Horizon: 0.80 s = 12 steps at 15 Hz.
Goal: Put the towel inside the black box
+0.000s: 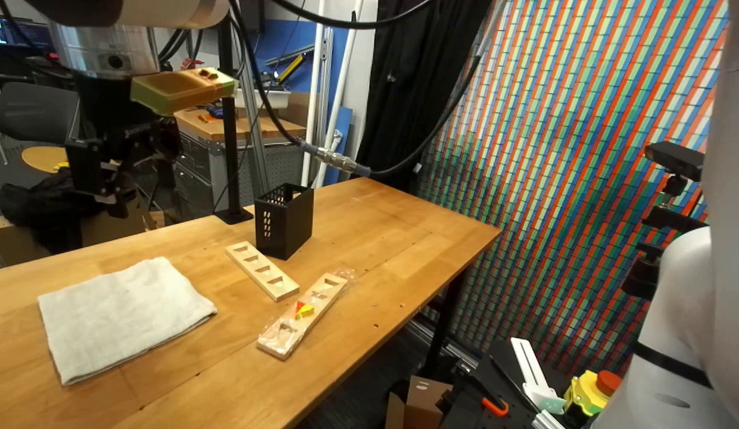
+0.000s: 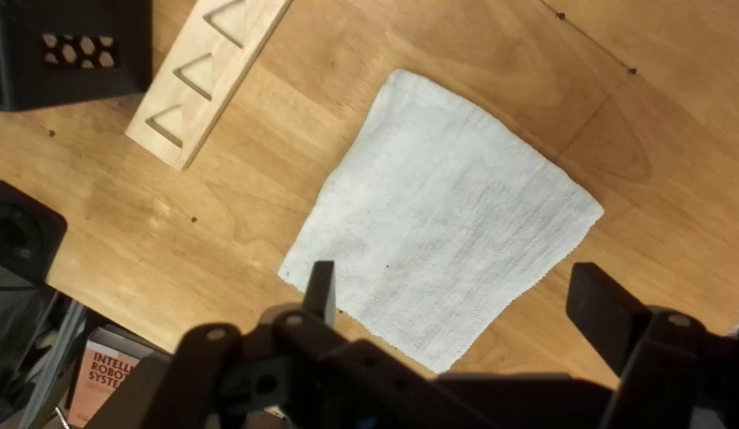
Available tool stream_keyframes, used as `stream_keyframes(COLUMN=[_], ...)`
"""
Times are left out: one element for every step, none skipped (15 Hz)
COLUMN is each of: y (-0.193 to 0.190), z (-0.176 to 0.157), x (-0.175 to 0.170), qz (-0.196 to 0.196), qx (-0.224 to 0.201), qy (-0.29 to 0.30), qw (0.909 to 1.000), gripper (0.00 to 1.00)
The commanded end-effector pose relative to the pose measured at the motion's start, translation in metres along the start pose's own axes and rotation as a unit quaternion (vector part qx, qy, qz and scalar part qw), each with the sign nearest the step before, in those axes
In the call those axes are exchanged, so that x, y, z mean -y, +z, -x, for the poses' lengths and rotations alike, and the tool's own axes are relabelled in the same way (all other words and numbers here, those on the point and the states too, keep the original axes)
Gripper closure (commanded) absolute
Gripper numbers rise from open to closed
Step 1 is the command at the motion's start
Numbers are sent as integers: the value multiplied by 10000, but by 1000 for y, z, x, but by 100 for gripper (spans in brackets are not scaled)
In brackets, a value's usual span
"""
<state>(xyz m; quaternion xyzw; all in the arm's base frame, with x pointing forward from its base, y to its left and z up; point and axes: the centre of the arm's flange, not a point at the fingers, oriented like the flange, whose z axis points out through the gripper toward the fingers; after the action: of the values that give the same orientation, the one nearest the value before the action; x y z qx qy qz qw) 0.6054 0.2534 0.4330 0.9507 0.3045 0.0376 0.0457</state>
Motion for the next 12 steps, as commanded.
stream_keyframes(y=[19,28,40,49,64,72,87,98,115,126,141,155], z=[-49,-55,-61,-65,-71,-75,-78,-80,-80,-80,-79,-79], x=[3,4,6,8,7,7,6,5,2,2,1,0], qz=[-86,-111,-128,-147,-152,-168,-185,-203,-226,-243,-272,-293], qx=[-159,-163,-191,-196,-188,-179,-152,-149,-149,-142,-116,-93], qy=[-230,-266,-321,-362,-420,-463,-507,-534,-537,-551,-560,-567], qw=[9996,9995,9992,9990,9988,9986,9984,9983,9982,9981,9980,9979], gripper=[0,0,0,0,0,0,0,0,0,0,0,0])
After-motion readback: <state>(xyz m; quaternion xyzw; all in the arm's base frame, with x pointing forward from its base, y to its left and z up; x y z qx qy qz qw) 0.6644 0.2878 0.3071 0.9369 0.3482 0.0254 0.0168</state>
